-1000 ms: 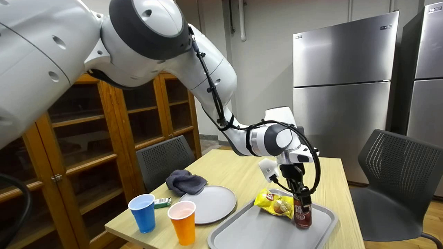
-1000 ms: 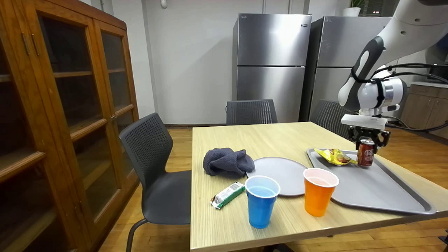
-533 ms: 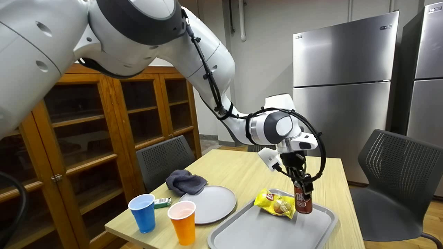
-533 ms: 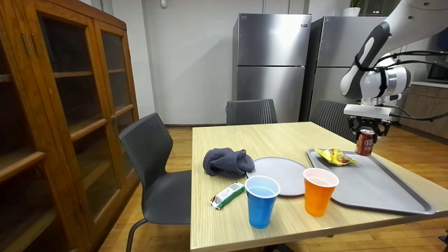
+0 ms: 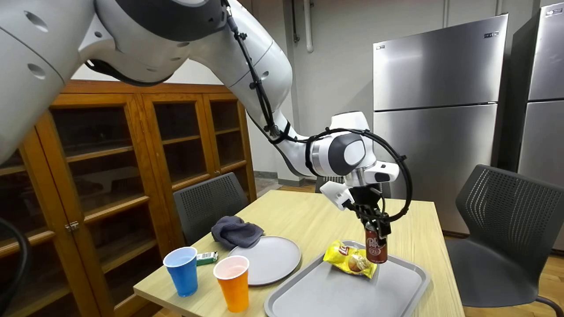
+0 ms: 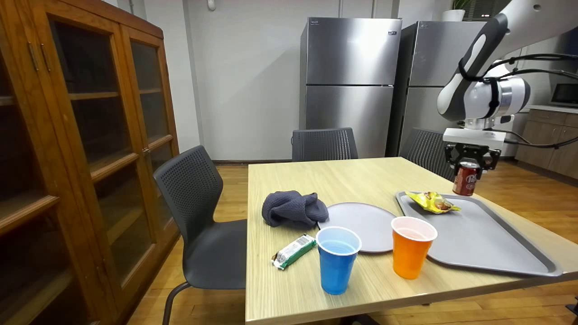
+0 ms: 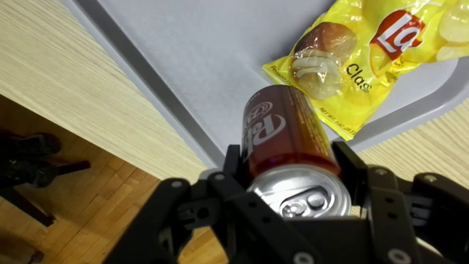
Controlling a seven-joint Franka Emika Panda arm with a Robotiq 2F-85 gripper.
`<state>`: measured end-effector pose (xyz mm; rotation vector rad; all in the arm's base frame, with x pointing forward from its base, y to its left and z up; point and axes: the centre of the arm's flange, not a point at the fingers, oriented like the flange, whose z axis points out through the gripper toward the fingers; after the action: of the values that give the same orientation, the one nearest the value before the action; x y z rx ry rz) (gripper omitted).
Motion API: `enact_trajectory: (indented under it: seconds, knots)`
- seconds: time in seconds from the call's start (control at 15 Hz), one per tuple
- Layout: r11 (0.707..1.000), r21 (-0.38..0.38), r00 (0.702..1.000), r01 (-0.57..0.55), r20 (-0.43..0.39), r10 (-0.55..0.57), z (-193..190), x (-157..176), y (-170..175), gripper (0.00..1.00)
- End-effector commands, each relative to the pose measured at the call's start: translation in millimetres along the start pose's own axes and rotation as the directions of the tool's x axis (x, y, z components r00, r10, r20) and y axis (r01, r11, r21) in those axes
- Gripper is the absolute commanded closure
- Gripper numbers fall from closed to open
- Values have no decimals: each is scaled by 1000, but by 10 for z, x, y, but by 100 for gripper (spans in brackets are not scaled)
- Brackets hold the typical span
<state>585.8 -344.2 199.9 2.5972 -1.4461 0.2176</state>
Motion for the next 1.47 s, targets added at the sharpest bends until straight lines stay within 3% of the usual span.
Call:
enact_trajectory:
  seconds: [0.0, 0.73, 1.4]
  knots:
    - [997, 45, 998, 65, 19, -66, -246, -220, -36, 61]
    - [966, 95, 968, 241, 39, -246, -381, -884, -409, 61]
    - [918, 111, 922, 380, 39, -386, -428, -1549, -812, 61]
